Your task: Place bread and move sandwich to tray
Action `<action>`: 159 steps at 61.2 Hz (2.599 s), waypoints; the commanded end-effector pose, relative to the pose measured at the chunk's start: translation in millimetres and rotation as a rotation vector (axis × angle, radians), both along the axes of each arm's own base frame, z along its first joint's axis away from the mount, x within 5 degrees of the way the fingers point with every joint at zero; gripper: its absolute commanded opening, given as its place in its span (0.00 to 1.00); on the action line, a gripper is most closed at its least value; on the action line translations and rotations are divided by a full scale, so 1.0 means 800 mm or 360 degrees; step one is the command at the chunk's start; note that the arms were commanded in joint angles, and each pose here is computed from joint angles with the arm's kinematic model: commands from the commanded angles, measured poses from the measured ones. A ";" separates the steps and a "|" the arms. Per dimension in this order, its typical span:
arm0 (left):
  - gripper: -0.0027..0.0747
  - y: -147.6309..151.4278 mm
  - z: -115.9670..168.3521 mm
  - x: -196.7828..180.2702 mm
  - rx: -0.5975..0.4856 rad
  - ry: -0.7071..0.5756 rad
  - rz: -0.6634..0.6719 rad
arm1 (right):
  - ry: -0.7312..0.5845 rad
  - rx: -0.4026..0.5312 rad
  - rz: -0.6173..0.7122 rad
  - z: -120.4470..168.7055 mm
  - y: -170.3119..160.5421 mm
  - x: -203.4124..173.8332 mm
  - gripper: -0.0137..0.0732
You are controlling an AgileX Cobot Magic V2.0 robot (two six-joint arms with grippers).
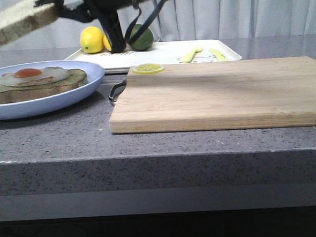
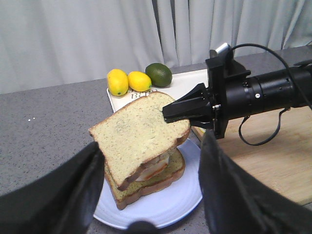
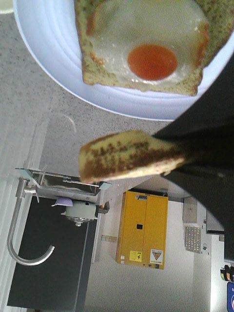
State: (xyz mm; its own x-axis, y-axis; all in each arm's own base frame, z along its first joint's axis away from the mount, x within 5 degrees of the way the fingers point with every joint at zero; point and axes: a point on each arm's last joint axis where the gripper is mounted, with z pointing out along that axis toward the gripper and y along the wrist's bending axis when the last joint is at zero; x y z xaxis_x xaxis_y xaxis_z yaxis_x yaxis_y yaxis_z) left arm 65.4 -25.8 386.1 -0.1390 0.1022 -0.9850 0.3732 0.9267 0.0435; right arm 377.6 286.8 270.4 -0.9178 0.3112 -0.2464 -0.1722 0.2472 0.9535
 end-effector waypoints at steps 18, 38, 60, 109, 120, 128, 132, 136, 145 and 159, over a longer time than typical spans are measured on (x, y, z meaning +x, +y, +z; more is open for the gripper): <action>0.59 -0.002 0.021 0.001 -0.0072 -0.0145 -0.0019 | 0.0040 0.0268 -0.0048 0.038 0.001 0.004 0.26; 0.59 -0.002 0.021 0.001 -0.0074 -0.0144 -0.0020 | 0.0032 0.0275 -0.0042 0.041 0.001 0.003 0.45; 0.59 -0.002 0.021 0.001 -0.0074 -0.0144 -0.0020 | 0.0021 0.0289 -0.0031 0.045 -0.004 0.004 0.50; 0.59 -0.002 0.019 0.001 -0.0065 -0.0120 -0.0021 | -0.0699 -0.0475 -0.0051 0.175 -0.092 -0.067 0.72; 0.59 -0.002 0.019 0.000 -0.0063 -0.0117 -0.0021 | -0.0938 -0.1030 -0.0092 0.220 -0.146 -0.124 0.72; 0.59 -0.002 0.019 0.000 -0.0063 -0.0117 -0.0021 | -0.0921 -0.1550 -0.0193 0.234 -0.192 -0.162 0.72; 0.59 -0.002 0.018 0.000 -0.0061 -0.0111 -0.0021 | -0.0914 -0.1707 -0.0267 0.237 -0.213 -0.181 0.72; 0.59 -0.002 0.017 0.000 -0.0057 -0.0101 -0.0021 | -0.0934 -0.1735 -0.0288 0.233 -0.227 -0.203 0.72; 0.59 -0.002 0.016 0.000 -0.0051 -0.0085 -0.0021 | -0.0989 -0.1700 -0.0323 0.206 -0.247 -0.244 0.72; 0.59 -0.001 0.012 0.000 -0.0027 -0.0033 -0.0019 | -0.1073 -0.1575 -0.0387 0.158 -0.276 -0.307 0.72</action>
